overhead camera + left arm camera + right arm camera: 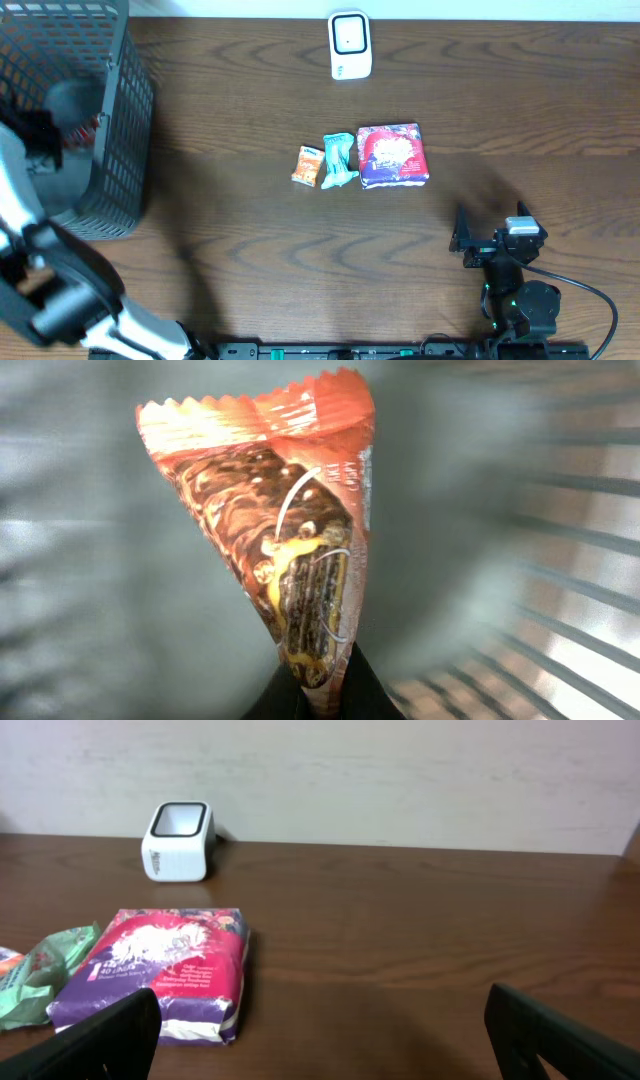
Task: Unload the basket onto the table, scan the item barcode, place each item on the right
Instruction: 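Carry the TOP bar to the scanner and hold it beneath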
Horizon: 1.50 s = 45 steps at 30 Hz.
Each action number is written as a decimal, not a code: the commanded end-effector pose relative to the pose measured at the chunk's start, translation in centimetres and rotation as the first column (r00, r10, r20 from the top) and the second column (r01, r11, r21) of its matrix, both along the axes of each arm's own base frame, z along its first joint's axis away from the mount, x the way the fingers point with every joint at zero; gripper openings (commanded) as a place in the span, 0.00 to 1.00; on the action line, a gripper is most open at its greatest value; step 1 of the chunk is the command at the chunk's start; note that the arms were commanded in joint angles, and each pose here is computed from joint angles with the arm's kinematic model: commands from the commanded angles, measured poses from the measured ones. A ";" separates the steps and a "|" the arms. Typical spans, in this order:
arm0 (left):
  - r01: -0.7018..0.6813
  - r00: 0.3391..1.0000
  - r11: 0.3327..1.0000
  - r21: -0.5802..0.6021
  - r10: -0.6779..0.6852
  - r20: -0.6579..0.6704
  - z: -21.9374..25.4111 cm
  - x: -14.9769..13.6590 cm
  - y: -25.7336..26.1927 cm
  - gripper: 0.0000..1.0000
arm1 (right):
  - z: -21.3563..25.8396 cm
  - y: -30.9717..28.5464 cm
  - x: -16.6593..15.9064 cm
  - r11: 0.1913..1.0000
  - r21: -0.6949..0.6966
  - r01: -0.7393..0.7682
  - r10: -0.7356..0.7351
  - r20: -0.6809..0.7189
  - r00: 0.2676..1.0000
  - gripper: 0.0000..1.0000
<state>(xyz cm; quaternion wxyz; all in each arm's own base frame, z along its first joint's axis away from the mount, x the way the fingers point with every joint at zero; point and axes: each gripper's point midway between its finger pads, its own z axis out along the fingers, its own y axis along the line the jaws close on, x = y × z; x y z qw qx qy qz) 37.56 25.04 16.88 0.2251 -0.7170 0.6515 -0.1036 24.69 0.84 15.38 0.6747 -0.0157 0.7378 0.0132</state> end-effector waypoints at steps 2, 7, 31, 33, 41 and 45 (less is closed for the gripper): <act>0.044 0.971 0.995 0.090 -0.064 0.231 9.3 -0.2 -1.9 0.07 | -0.1 -0.2 0.0 1.000 0.013 0.010 -0.010 -0.005 1.000 0.99; 0.092 0.907 0.979 0.179 -0.157 0.392 16.9 -2.1 -5.3 0.07 | -0.1 -0.2 0.0 1.000 0.013 0.010 -0.010 -0.005 1.000 0.99; 0.834 -0.091 -0.226 0.503 -0.956 -0.279 10.3 1.8 -40.0 0.07 | -0.2 -0.2 0.0 1.000 0.013 0.010 -0.010 -0.005 1.000 0.99; 0.859 -0.087 -0.240 0.453 -0.939 -0.333 8.2 2.2 -40.0 0.08 | -0.1 -0.2 0.0 1.000 0.013 0.010 -0.010 -0.005 1.000 0.99; 0.935 -0.174 -0.276 0.225 -0.905 -0.387 -0.6 3.0 -40.6 0.07 | -0.1 -0.2 0.0 1.000 0.013 0.010 -0.010 -0.005 1.000 0.99; 0.954 -0.218 -0.282 0.106 -0.889 -0.402 -4.6 2.6 -40.5 0.07 | -0.1 -0.2 0.0 1.000 0.013 0.011 -0.011 -0.005 1.000 0.99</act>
